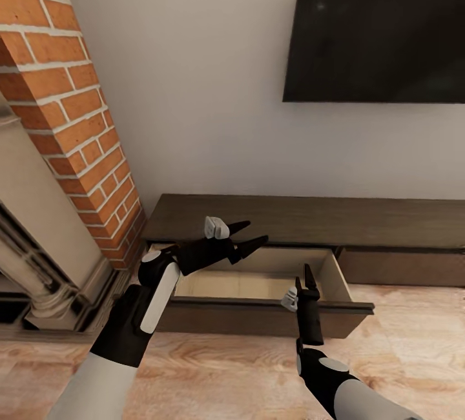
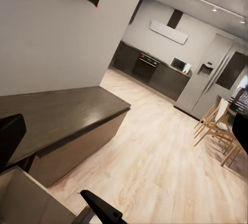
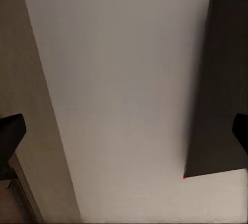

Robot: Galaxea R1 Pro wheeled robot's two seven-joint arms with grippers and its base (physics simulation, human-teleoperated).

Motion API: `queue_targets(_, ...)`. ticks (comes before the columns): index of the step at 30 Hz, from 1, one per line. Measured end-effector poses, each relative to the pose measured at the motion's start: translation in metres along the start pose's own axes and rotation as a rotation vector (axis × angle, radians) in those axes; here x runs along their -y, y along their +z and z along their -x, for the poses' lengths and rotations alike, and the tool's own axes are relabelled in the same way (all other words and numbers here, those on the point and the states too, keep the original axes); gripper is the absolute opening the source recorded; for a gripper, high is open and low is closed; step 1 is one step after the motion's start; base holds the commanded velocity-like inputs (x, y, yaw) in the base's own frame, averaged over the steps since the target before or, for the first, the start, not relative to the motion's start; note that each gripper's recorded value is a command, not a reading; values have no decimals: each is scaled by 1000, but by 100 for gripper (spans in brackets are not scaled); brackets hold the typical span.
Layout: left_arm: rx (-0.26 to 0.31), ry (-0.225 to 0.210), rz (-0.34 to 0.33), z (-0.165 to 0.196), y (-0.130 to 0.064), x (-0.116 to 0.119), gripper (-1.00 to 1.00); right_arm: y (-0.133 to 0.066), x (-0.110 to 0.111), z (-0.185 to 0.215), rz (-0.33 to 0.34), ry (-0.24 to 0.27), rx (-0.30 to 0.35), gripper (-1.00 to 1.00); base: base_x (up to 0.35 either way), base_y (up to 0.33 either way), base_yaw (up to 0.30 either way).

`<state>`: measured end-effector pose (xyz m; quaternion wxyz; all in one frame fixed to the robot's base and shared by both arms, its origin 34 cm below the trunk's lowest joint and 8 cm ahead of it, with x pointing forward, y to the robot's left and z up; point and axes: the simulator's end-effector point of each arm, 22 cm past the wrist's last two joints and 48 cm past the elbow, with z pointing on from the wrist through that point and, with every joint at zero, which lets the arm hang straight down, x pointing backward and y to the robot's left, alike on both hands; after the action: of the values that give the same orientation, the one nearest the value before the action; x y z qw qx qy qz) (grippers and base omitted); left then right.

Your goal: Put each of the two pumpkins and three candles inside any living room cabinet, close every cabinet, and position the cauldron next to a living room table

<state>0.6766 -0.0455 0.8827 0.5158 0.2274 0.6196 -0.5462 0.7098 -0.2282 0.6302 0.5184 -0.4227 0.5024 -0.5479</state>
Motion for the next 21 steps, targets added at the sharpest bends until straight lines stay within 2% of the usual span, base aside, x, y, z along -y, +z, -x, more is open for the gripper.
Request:
queue_targets(5,0,3,-1,2,0,2,100,1,2,0,-2,3,1,100,0,0,-167)
queue_targets(11,3,7,-5,3,0,4,100,-7,-6,6,23,13,2,100,0,0,-13)
queue_targets(17,3,7,-5,3,0,4,100,-19,-15,-6,51,48,-66,100,0,0,0)
queue_targets(21,0,2,-2,1,0,2,100,-19,-15,-9,49,55,-78,100,0,0,0)
